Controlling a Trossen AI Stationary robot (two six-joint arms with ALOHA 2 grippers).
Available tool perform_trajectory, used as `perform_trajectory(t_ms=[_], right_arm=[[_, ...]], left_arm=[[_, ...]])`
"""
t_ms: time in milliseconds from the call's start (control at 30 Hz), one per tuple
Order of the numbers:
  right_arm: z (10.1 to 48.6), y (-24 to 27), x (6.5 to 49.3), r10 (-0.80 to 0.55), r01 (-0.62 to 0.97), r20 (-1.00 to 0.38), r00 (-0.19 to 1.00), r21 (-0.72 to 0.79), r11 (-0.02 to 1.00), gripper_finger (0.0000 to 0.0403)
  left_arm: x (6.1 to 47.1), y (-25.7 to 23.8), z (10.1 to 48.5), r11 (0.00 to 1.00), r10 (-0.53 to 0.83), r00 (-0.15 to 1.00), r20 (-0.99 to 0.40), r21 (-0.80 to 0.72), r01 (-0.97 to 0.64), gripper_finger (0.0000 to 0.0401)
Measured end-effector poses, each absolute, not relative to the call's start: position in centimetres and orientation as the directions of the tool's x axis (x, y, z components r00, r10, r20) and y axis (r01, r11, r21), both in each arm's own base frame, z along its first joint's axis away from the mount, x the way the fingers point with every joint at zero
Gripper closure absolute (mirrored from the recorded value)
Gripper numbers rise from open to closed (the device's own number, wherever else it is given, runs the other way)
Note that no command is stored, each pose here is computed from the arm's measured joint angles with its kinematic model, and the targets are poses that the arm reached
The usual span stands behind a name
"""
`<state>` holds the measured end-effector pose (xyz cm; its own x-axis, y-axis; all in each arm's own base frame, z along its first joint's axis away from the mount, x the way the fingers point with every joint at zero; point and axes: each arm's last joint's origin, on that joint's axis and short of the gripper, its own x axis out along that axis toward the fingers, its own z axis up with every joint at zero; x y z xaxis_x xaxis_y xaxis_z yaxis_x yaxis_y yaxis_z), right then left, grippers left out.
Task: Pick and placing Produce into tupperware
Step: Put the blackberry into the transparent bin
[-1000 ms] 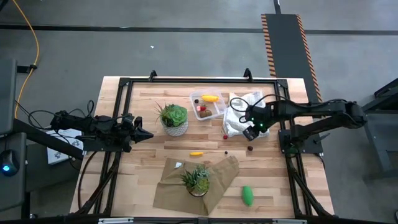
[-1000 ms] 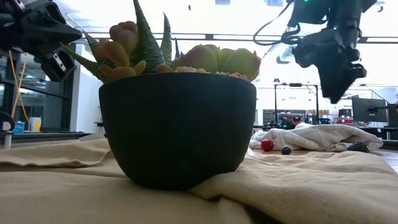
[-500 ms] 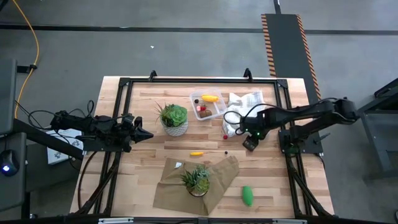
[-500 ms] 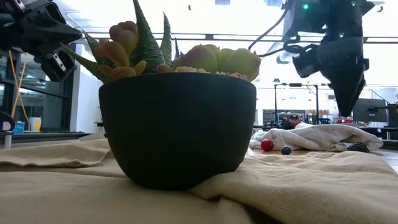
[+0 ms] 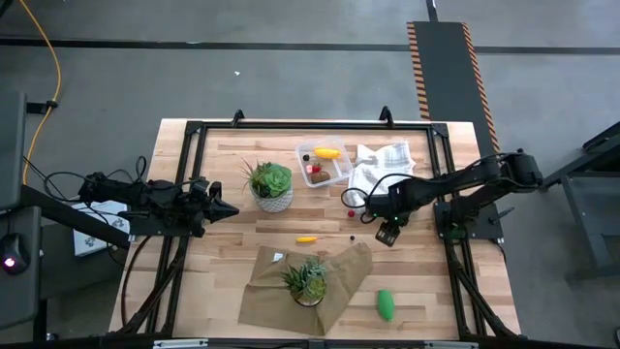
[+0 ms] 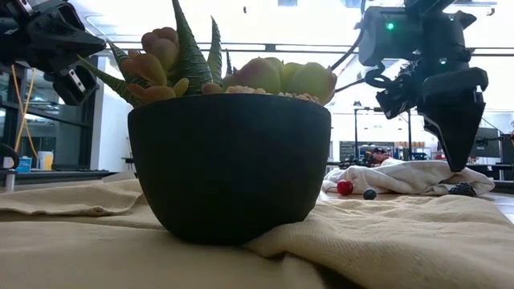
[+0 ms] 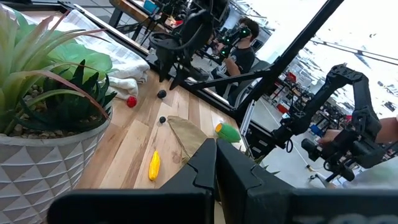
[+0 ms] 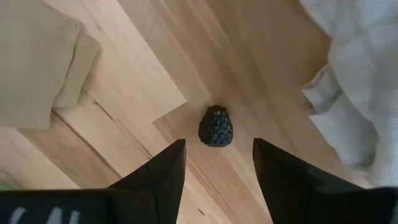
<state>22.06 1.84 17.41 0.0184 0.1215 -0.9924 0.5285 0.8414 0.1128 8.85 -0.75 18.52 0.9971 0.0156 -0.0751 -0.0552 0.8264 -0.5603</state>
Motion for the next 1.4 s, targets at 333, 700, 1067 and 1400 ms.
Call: perform_trajectory(t_ms=[333, 700, 1067, 1400], right_arm=[[16.1, 2.0, 21.6, 0.137, 0.523, -0.991, 0.001, 0.117, 0.844, 0.0224], [15.2, 2.0, 21.3, 0.136, 0.538, -0.991, 0.016, 0.123, 0.834, 0.0224], [15.2, 2.0, 21.6, 0.137, 0.523, -0.989, 0.05, 0.143, 0.84, 0.0224], [14.9, 1.9, 21.7, 0.128, 0.515, -0.991, 0.046, 0.134, 0.846, 0.0224]], left_arm=[[8.9, -0.7, 18.5, 0.826, 0.016, 0.997, -0.075, -0.56, -0.055, 0.04], [8.9, -0.7, 18.5, 0.826, 0.016, 0.997, -0.075, -0.56, -0.055, 0.04], [8.9, -0.7, 18.5, 0.826, 0.016, 0.997, -0.075, -0.56, -0.055, 0.04], [8.9, -0.7, 18.5, 0.826, 0.016, 0.997, -0.075, -0.56, -0.055, 0.04]])
